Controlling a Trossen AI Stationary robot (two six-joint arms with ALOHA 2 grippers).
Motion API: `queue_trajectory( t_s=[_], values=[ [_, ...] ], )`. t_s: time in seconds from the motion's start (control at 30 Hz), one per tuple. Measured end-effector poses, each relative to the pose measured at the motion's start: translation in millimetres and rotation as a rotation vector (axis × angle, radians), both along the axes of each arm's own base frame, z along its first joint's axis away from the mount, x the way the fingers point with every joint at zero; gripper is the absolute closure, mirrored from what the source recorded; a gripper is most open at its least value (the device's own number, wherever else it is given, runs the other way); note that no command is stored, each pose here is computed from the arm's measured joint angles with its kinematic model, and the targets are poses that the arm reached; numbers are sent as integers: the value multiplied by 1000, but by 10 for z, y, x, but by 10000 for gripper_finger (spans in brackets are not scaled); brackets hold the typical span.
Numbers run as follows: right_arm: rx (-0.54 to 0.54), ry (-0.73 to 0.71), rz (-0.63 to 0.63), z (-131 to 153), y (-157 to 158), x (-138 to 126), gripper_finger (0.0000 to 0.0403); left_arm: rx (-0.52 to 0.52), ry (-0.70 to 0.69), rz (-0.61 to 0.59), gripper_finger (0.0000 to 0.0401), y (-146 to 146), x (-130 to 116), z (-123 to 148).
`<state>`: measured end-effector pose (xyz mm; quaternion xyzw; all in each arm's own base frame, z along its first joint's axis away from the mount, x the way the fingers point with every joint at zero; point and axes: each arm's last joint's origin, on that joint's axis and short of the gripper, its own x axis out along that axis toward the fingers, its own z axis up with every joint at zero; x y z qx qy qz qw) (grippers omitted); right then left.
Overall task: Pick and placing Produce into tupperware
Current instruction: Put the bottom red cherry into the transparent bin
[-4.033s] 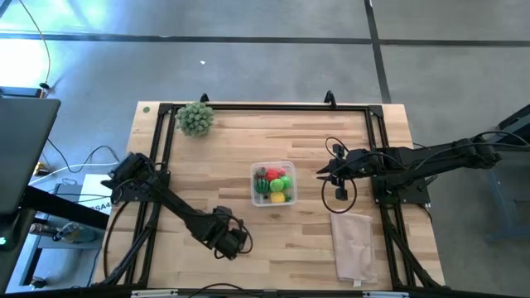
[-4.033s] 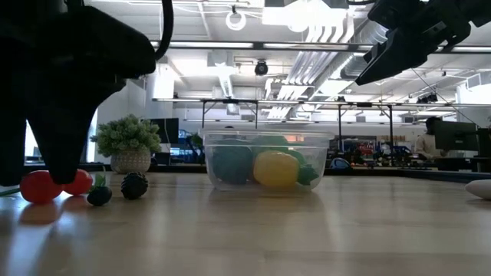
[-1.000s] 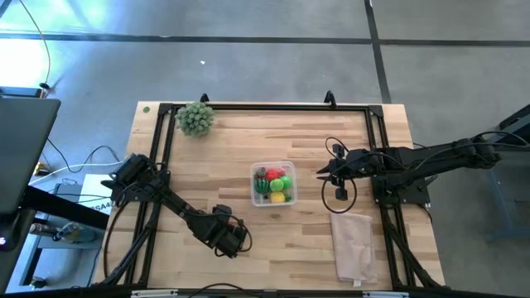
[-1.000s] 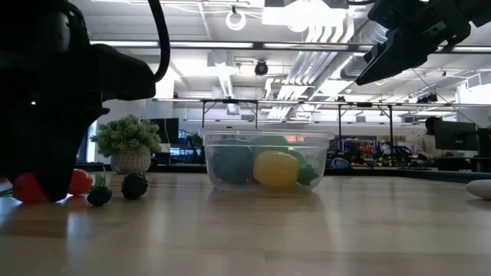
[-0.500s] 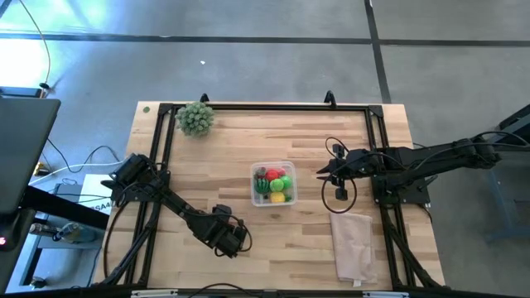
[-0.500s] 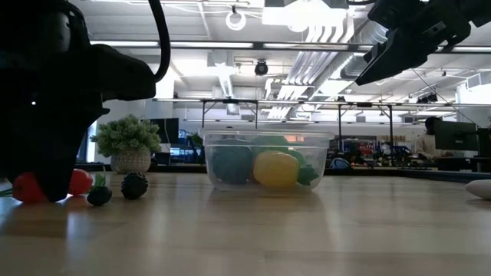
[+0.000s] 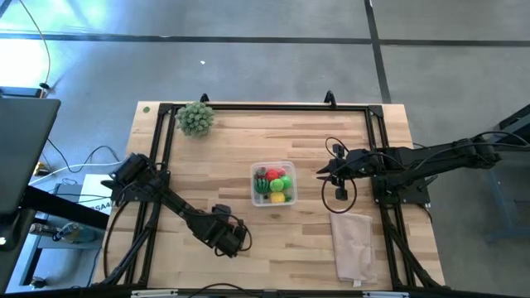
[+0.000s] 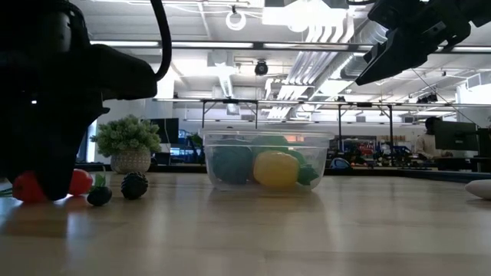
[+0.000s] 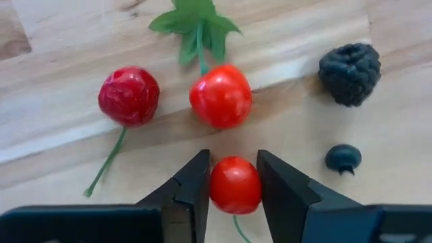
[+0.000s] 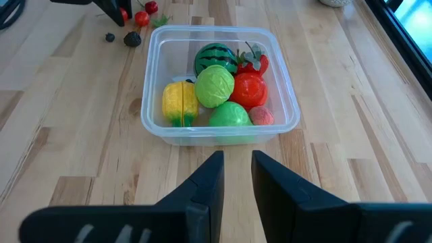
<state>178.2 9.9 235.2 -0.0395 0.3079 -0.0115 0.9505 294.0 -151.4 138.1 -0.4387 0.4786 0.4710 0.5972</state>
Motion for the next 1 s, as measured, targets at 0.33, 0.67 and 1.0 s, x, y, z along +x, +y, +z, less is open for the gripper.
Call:
queue_trajectory(
  t_s=[0.33,0.67,1.0],
  values=[
    [0,1,0,-1,1,0,336,115,-90,3,299,14,62,544],
    [0,0,0,0,0,-1,336,384,-182,-102,298,324,344,1417],
    [0,0,0,0,0,0,336,272,-192,-306,298,1084,882,1389]
  ],
)
